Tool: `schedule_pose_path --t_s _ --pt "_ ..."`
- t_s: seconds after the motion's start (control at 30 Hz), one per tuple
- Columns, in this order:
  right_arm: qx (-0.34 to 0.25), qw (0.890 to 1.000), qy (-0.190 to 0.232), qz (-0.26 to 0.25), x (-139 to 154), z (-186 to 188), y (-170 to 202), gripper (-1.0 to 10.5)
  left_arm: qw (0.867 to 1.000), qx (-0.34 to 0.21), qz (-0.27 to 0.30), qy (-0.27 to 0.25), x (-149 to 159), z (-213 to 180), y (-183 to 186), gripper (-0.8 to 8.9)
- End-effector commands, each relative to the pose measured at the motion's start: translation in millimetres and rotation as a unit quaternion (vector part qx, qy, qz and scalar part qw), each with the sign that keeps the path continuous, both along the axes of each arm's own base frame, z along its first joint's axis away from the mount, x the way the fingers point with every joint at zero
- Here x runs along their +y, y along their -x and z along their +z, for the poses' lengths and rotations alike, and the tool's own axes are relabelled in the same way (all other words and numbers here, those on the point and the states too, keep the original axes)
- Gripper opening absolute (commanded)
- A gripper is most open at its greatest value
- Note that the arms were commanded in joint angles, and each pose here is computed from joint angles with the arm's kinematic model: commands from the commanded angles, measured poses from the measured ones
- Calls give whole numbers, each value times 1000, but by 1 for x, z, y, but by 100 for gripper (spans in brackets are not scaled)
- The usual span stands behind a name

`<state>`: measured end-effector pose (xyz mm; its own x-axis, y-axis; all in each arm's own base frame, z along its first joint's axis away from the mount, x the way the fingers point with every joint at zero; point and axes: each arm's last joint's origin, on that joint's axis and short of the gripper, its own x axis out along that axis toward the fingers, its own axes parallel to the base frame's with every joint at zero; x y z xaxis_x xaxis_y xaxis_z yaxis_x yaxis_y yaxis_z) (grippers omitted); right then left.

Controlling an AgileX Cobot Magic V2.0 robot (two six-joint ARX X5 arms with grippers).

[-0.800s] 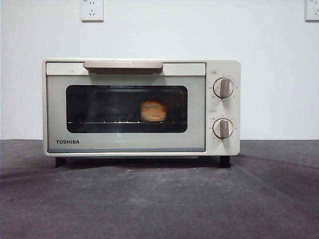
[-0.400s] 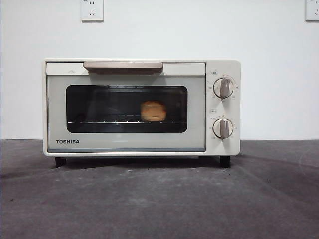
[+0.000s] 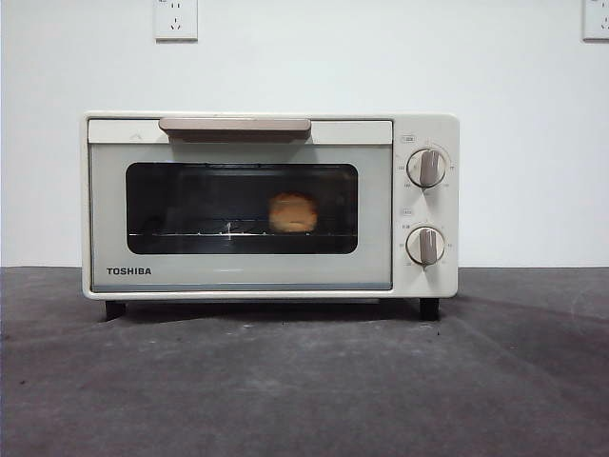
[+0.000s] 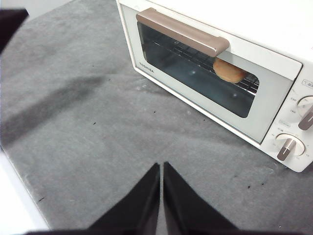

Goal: The left arm flap open the oven, the right arm pick bread and place it into oven, the left arm flap close the oven

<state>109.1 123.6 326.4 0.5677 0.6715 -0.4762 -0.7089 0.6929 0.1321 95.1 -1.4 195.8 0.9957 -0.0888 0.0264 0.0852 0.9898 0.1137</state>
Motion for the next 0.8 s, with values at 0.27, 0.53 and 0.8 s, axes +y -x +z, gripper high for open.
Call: schedule_pose_path --t_s 0.27,0.53,0.8 --pt "-3 1000 -9 1 2 4 0 6 999 37 2 -4 0 -29 -1 20" --pt "-3 1000 -9 1 2 4 0 6 995 100 2 -4 0 -46 -1 20" --pt "-3 1000 -9 1 2 4 0 6 995 100 2 1 0 -46 -1 20"
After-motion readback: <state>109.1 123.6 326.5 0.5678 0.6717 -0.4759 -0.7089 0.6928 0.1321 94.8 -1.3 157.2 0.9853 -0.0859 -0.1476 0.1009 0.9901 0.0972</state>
